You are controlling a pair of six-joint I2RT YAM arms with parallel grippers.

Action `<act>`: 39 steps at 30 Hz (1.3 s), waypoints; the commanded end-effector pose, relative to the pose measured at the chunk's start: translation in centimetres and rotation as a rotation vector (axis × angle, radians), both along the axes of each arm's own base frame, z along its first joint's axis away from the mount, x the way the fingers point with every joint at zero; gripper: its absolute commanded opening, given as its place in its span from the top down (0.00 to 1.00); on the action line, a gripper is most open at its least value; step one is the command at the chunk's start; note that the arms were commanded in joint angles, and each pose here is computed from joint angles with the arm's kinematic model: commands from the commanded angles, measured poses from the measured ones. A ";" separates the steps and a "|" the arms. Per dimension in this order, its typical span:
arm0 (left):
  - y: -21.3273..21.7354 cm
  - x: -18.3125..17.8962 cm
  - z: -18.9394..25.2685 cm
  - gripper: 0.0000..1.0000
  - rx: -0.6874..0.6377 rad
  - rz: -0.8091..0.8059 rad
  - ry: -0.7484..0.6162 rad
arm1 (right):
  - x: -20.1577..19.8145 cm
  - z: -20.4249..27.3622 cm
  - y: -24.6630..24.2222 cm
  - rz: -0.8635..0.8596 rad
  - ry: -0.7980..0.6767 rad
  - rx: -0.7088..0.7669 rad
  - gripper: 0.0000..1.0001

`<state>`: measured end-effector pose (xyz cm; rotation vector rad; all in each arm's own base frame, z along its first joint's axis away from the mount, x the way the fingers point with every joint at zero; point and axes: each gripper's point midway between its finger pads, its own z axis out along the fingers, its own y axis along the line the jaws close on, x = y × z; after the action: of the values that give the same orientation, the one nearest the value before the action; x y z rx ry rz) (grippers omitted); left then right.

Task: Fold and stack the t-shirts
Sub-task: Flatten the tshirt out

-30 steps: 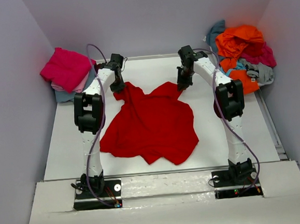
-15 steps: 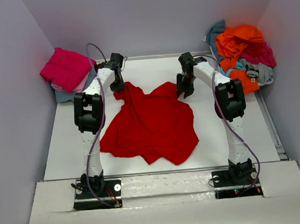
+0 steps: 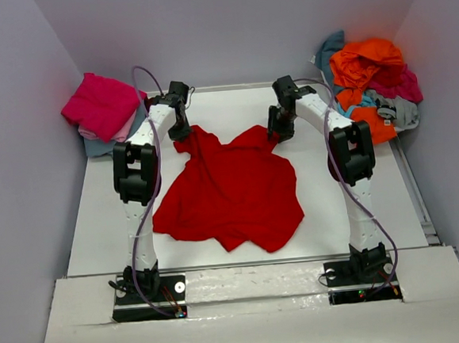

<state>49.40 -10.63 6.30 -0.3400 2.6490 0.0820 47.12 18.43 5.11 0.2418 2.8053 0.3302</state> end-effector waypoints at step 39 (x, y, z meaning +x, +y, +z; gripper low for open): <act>0.6 -0.8 3.9 0.94 0.003 -0.012 -0.055 | 1.8 -1.7 -0.3 -0.042 -0.087 -0.024 0.67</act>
<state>48.92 -10.51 6.74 -0.3306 2.6499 0.0817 47.70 17.60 3.00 0.3029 2.7656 0.2654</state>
